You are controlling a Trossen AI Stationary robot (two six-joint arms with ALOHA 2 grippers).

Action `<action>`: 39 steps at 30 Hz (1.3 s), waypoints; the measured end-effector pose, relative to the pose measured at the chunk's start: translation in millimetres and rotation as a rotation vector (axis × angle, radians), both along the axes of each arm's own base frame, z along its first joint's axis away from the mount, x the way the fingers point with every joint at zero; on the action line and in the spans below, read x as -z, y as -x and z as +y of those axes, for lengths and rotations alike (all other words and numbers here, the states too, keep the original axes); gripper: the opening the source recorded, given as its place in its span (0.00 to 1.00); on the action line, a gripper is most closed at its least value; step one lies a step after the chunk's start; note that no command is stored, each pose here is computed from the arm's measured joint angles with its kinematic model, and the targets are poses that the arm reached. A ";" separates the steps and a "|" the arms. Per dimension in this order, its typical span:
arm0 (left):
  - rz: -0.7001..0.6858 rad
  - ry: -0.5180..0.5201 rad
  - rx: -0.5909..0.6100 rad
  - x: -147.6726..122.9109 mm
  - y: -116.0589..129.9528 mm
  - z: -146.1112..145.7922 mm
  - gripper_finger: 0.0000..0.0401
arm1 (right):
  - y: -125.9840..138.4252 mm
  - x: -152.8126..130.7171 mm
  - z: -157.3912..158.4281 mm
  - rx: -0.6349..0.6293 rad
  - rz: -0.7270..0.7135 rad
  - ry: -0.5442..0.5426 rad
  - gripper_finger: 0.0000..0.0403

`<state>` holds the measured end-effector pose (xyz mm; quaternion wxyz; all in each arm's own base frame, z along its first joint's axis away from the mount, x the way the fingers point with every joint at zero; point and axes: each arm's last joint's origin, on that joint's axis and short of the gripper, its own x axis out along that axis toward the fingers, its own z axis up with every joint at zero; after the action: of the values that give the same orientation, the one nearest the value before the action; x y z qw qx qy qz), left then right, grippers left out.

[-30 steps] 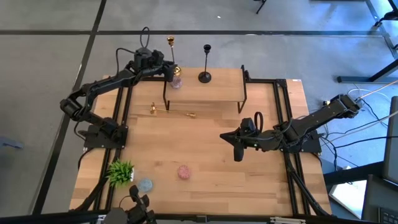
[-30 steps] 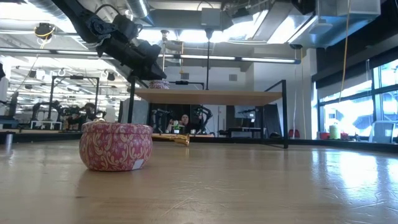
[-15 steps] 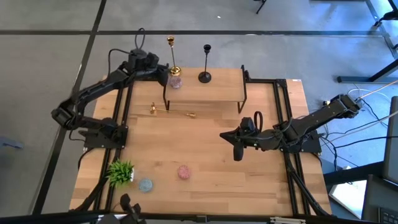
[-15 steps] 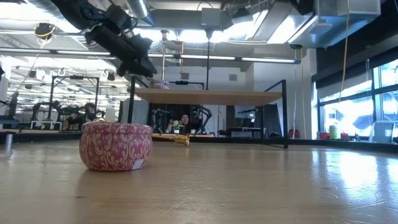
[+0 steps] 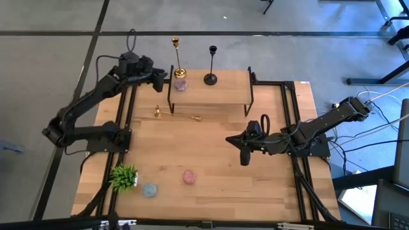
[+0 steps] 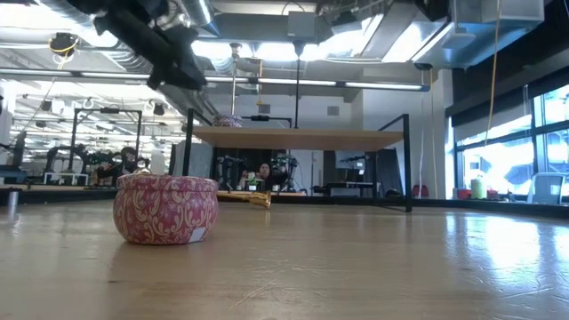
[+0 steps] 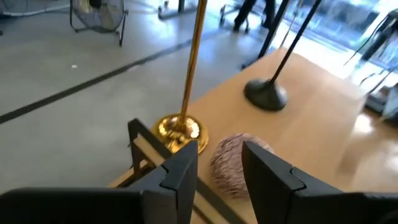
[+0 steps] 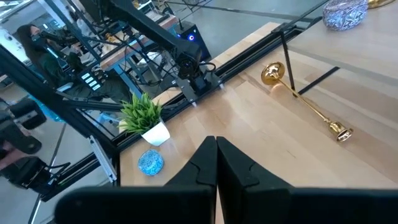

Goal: Pick & Place candle stick holders
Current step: Put the pink scented candle on the shelf

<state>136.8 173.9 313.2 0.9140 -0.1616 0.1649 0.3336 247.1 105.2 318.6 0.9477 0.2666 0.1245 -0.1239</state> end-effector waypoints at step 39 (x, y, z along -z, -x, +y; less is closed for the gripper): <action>-0.187 0.703 0.421 -15.8 -43.1 -192.9 0.30 | 17.5 2.6 38.3 -0.530 0.084 -0.035 0.00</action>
<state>179.9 -19.1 328.9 0.8626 -0.4559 0.2144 0.0466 229.6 143.5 316.0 0.9363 0.2355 0.2313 0.1197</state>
